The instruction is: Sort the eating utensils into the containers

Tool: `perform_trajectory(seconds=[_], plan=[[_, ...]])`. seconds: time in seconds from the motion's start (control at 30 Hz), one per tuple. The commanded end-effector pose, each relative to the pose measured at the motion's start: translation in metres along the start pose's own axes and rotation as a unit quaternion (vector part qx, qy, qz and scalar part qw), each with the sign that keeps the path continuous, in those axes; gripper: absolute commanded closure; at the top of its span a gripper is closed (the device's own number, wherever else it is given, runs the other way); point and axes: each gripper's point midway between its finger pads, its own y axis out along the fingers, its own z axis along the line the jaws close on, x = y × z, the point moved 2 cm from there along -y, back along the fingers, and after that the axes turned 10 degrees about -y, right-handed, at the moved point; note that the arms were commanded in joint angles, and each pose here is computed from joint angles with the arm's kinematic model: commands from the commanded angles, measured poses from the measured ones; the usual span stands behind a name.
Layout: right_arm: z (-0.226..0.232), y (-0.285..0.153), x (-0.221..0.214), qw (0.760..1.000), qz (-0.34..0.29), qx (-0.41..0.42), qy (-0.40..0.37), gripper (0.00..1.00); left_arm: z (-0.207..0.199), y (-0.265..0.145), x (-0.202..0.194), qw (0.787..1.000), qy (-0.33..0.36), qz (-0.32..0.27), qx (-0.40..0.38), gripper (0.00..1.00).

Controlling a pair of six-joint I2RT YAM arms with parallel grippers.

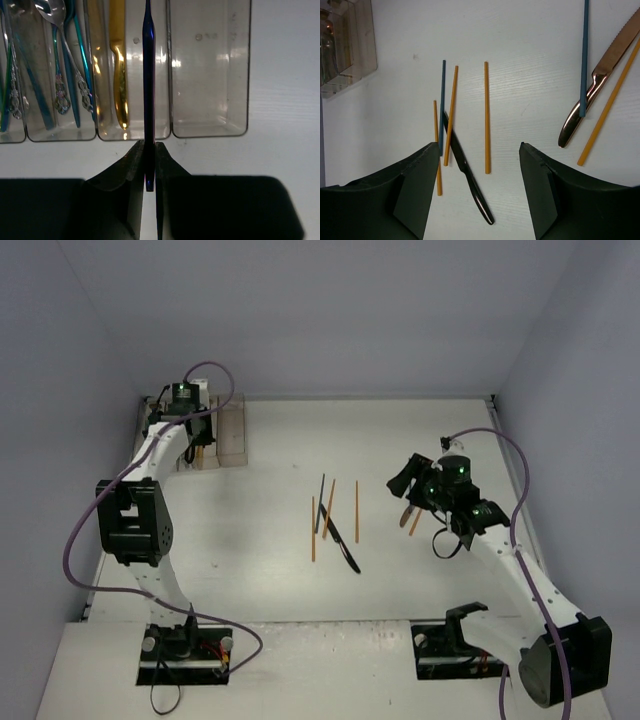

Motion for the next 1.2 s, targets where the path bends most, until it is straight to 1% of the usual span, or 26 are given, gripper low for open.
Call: perform_trajectory(seconds=[0.0, 0.07, 0.17, 0.4, 0.6, 0.87, 0.97, 1.03, 1.13, 1.17], plan=[[0.004, 0.002, 0.002, 0.999, -0.006, 0.022, -0.023, 0.38, 0.005, 0.002, 0.04, 0.999, 0.022, -0.035, 0.0, 1.0], [0.003, 0.003, 0.0, 0.999, -0.001, 0.023, -0.024, 0.38, 0.005, 0.011, 0.038, 0.999, 0.028, -0.027, 0.003, 1.0], [0.001, 0.004, -0.004, 0.999, 0.006, 0.024, -0.026, 0.38, 0.025, 0.023, 0.039, 0.999, 0.019, -0.02, 0.019, 1.0], [-0.002, 0.008, -0.01, 0.999, 0.02, 0.024, -0.025, 0.38, 0.033, 0.034, 0.026, 1.0, 0.008, -0.002, 0.025, 1.0], [-0.002, 0.009, -0.013, 0.999, 0.025, 0.024, -0.021, 0.38, 0.034, 0.041, 0.018, 1.0, -0.001, 0.002, 0.025, 1.0], [-0.003, 0.007, -0.019, 0.999, 0.029, 0.028, -0.018, 0.38, 0.029, 0.056, 0.017, 1.0, -0.011, 0.001, 0.01, 1.0], [-0.004, 0.008, -0.022, 0.999, 0.033, 0.027, -0.018, 0.38, 0.028, 0.058, 0.017, 1.0, -0.014, 0.001, 0.009, 0.93], [-0.006, 0.009, -0.023, 0.999, 0.035, 0.023, -0.019, 0.38, 0.03, 0.058, 0.016, 1.0, -0.016, 0.0, 0.014, 0.91], [-0.01, 0.01, -0.025, 0.999, 0.036, 0.016, -0.024, 0.38, 0.031, 0.057, 0.015, 1.0, -0.018, -0.001, 0.018, 0.85], [-0.01, 0.01, -0.025, 0.999, 0.035, 0.014, -0.027, 0.38, 0.031, 0.057, 0.015, 1.0, -0.019, -0.001, 0.019, 0.85]])
